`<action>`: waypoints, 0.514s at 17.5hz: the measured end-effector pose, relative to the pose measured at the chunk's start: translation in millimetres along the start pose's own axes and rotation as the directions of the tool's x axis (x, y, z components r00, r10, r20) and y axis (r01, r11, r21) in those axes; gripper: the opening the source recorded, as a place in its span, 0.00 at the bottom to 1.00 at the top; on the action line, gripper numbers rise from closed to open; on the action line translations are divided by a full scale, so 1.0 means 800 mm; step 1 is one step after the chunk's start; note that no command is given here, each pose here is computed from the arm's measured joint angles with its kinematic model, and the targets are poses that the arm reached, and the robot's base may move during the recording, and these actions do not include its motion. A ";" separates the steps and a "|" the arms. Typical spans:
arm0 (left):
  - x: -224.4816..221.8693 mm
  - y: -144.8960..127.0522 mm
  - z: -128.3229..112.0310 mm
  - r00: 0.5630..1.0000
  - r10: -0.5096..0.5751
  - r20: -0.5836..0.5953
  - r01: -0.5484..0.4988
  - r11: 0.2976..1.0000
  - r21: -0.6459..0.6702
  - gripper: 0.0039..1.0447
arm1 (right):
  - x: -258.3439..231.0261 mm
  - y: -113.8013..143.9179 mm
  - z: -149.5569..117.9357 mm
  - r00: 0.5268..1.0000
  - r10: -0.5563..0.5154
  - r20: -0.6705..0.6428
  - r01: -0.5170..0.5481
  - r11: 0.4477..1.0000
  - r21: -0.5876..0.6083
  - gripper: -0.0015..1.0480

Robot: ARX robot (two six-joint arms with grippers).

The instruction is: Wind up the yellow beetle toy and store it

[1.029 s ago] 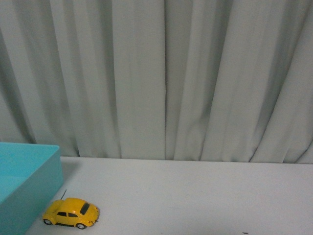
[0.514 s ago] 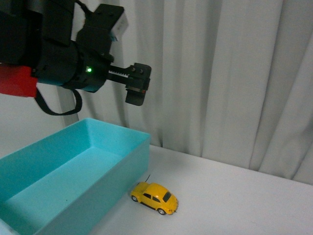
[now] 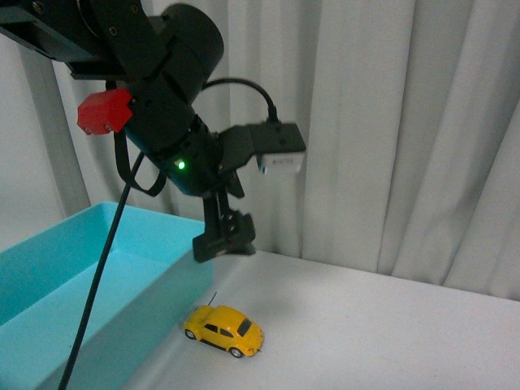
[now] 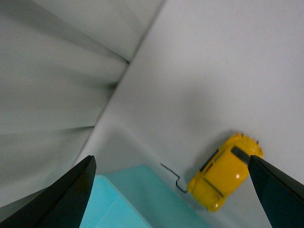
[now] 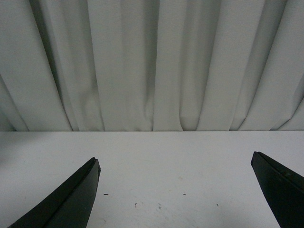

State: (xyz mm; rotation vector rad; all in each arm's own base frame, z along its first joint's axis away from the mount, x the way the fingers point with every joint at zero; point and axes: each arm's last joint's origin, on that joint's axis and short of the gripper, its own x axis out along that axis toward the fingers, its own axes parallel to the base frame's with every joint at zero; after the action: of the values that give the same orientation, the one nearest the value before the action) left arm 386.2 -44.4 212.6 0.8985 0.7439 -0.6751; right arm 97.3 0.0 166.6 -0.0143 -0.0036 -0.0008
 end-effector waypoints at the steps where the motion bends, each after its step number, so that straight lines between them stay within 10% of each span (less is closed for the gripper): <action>1: 0.007 -0.008 -0.001 0.998 -0.056 -0.041 0.059 0.995 0.076 0.94 | 0.000 0.000 0.000 1.000 0.000 0.000 0.000 1.000 0.000 0.94; 9: 0.051 -0.042 -0.014 0.956 -0.141 -0.258 0.230 0.905 0.358 0.94 | 0.000 0.000 0.000 1.000 0.000 0.000 0.000 1.000 0.000 0.94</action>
State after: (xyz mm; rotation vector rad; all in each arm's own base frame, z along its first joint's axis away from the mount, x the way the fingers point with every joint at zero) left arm 380.2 -57.9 161.0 1.2920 0.9281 -0.9192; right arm 97.3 0.0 166.6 -0.0143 -0.0036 -0.0008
